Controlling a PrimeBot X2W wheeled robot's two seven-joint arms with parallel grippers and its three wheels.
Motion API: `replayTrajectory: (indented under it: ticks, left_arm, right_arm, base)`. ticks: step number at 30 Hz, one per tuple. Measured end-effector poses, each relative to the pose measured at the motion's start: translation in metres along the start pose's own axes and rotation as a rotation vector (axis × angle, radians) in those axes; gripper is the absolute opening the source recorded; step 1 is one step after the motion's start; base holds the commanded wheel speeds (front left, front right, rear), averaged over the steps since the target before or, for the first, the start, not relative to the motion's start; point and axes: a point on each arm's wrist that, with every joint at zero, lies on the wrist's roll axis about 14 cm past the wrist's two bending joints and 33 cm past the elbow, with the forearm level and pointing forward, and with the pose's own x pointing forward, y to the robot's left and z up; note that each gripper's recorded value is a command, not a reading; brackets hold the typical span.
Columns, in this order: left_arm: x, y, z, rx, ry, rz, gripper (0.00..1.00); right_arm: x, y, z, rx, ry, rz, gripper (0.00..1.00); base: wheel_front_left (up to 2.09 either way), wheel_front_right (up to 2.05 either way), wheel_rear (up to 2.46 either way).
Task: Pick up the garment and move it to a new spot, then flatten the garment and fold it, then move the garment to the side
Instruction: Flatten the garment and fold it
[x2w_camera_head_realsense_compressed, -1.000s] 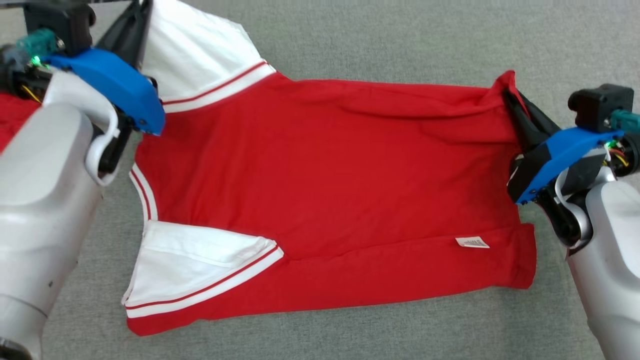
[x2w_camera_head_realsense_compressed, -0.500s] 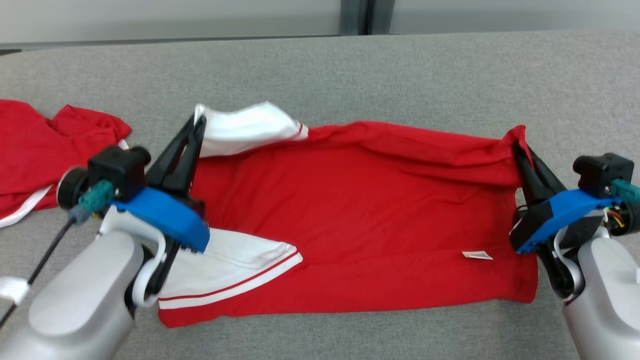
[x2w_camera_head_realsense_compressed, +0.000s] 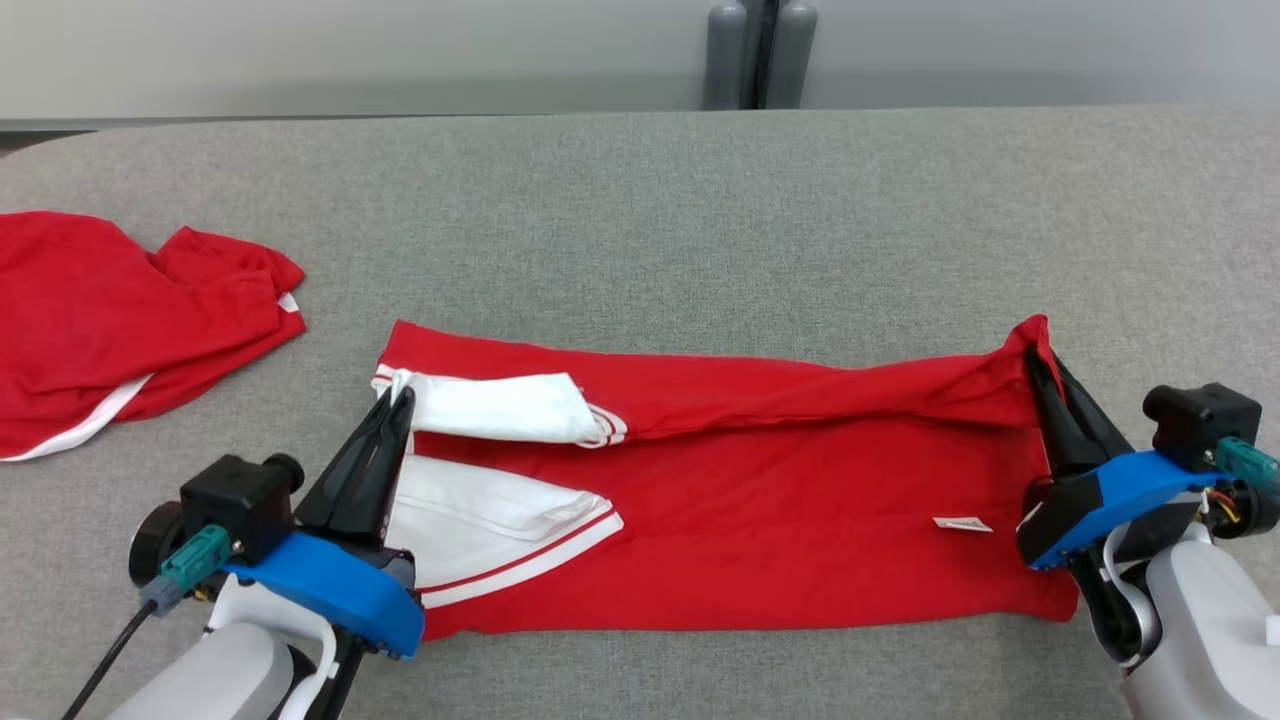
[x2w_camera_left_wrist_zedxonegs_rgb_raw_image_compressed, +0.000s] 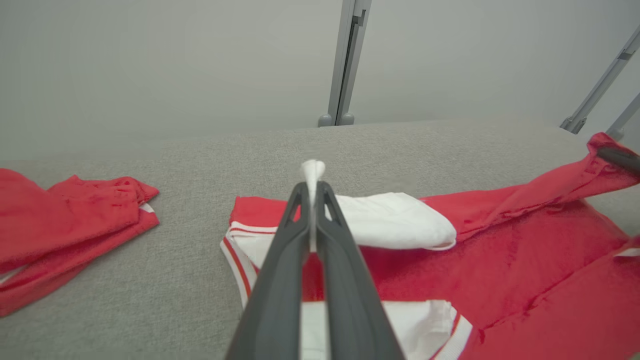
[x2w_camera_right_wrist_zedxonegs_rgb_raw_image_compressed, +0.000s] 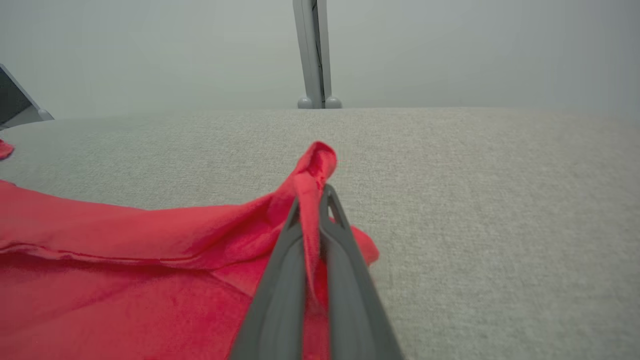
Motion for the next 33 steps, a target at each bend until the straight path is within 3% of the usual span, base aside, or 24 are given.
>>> replayTrajectory:
  ticks: [1, 2, 3, 15, 19, 33]
  left_arm:
    - [-0.002, 0.001, -0.001, 0.001, 0.001, 0.009, 0.25]
    - [-0.003, 0.002, 0.000, 0.005, -0.004, 0.017, 0.76]
    - [-0.004, 0.004, 0.001, 0.006, -0.010, 0.026, 1.00]
    - [-0.014, 0.026, 0.028, 0.001, -0.153, 0.185, 1.00]
    - [-0.023, 0.034, 0.041, 0.013, -0.225, 0.248, 1.00]
    - [-0.047, 0.058, 0.038, 0.027, -0.292, 0.394, 1.00]
  right_arm:
    - [-0.001, 0.000, 0.001, 0.006, -0.009, -0.003, 1.00]
    - [-0.003, 0.000, 0.000, 0.010, -0.011, -0.005, 1.00]
    - [-0.004, 0.000, 0.001, 0.016, -0.019, -0.006, 1.00]
    - [-0.020, -0.013, 0.037, 0.051, -0.169, -0.044, 1.00]
    - [-0.019, -0.019, 0.036, 0.067, -0.157, -0.068, 1.00]
    - [-0.025, -0.011, -0.049, 0.137, 0.141, -0.121, 1.00]
  base:
    - [0.00, 0.00, 0.00]
    - [0.00, 0.00, 0.00]
    - [0.00, 0.00, 0.00]
    - [0.00, 0.00, 0.00]
    - [0.00, 0.00, 0.00]
    - [0.00, 0.00, 0.00]
